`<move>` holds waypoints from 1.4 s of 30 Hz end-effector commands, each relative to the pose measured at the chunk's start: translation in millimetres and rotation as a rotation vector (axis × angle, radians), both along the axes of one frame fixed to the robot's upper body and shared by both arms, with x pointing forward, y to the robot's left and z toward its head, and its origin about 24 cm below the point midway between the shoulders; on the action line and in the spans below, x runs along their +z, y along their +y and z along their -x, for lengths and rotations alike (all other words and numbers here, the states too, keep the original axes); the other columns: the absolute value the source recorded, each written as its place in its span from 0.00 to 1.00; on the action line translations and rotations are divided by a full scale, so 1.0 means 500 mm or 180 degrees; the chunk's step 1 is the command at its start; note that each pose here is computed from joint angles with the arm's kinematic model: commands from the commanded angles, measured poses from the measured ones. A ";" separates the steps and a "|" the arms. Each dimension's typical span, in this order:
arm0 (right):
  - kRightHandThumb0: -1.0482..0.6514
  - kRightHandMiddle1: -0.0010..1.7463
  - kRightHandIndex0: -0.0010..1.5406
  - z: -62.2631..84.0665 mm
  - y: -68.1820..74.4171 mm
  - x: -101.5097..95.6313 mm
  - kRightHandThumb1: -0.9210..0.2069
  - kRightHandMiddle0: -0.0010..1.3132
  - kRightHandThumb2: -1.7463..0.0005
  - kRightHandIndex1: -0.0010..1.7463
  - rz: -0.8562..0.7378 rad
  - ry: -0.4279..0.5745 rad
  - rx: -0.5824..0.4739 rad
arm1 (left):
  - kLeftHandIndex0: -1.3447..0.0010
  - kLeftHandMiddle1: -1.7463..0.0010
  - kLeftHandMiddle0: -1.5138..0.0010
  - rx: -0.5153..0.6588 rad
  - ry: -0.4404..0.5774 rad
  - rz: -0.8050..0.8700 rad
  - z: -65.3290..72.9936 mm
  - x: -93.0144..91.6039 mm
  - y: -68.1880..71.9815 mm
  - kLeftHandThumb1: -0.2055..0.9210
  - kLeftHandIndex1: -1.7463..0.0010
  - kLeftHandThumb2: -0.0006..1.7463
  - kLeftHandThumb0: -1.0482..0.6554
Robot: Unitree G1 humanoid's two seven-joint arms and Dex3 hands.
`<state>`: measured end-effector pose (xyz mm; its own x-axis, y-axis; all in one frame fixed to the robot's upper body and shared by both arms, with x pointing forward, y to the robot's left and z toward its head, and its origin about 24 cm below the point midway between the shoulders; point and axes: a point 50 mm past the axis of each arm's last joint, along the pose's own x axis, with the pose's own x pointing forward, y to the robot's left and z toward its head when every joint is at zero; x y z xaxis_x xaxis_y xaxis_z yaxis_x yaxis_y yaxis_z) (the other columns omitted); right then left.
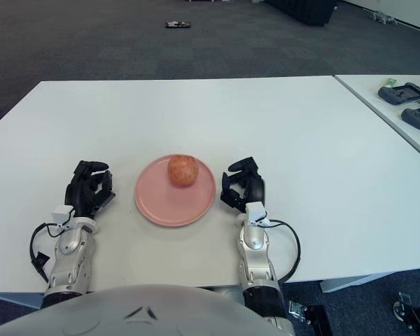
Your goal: Put the apple into the plate.
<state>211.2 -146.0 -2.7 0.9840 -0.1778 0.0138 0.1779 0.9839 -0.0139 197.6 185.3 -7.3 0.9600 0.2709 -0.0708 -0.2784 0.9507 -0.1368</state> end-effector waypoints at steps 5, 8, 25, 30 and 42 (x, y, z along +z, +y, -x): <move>0.40 1.00 0.39 0.017 -0.004 -0.026 0.16 0.23 0.55 0.76 -0.0084 0.0485 0.0090 | 0.75 0.00 0.48 0.0000 0.0317 0.0092 0.020 -0.032 -0.001 0.79 0.00 0.49 0.39; 0.40 1.00 0.38 0.017 -0.003 -0.027 0.13 0.21 0.58 0.76 -0.0067 0.0571 0.0113 | 0.75 0.00 0.48 -0.0003 0.0309 0.0059 0.020 -0.032 -0.002 0.79 0.00 0.49 0.39; 0.40 1.00 0.37 0.018 0.000 -0.024 0.17 0.23 0.54 0.77 -0.0103 0.0714 0.0144 | 0.75 0.00 0.48 -0.0003 0.0281 0.0078 0.023 -0.024 -0.006 0.79 0.00 0.49 0.39; 0.40 1.00 0.38 0.018 0.000 -0.023 0.19 0.24 0.53 0.77 -0.0113 0.0719 0.0138 | 0.75 0.00 0.48 0.0011 0.0292 0.0083 0.024 -0.024 -0.006 0.79 0.00 0.49 0.39; 0.40 1.00 0.38 0.018 -0.002 -0.024 0.20 0.25 0.52 0.77 -0.0132 0.0727 0.0123 | 0.76 0.00 0.47 0.0004 0.0317 0.0028 0.024 -0.023 -0.006 0.81 0.00 0.47 0.39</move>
